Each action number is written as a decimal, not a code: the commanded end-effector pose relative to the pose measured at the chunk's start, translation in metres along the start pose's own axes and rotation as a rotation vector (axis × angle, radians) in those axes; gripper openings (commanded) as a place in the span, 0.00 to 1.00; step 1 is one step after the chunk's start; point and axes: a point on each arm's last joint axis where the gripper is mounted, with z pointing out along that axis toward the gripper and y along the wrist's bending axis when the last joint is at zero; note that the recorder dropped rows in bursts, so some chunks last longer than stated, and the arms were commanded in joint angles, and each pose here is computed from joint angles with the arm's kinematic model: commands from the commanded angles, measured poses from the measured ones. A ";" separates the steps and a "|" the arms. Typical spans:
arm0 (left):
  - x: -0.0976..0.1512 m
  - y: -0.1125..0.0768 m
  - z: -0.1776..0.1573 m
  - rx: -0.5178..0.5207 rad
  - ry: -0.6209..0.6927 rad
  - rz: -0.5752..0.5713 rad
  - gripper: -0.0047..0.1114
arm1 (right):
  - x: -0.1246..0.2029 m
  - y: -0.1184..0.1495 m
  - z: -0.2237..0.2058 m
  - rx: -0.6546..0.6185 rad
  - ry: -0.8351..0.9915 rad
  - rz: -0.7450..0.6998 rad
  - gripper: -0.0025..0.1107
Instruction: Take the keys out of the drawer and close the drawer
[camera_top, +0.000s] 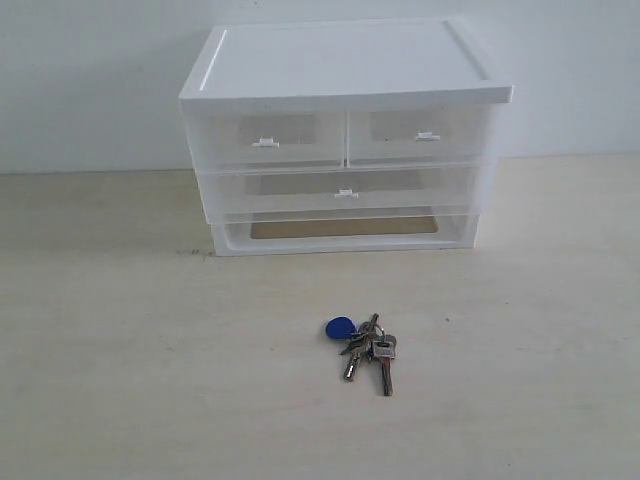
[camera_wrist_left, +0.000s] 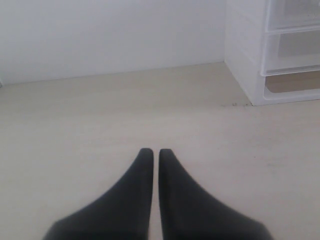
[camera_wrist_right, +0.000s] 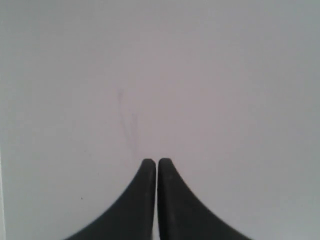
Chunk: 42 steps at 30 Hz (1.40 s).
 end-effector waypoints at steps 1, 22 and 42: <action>0.001 0.000 0.000 -0.001 0.002 -0.009 0.08 | 0.015 -0.011 -0.009 0.049 0.042 -0.090 0.02; 0.001 0.000 0.000 -0.001 0.002 -0.009 0.08 | 0.060 -0.048 -0.034 0.302 0.681 -0.584 0.02; 0.001 0.000 0.000 -0.001 0.002 -0.009 0.08 | 0.073 -0.057 -0.052 0.360 0.936 -0.598 0.02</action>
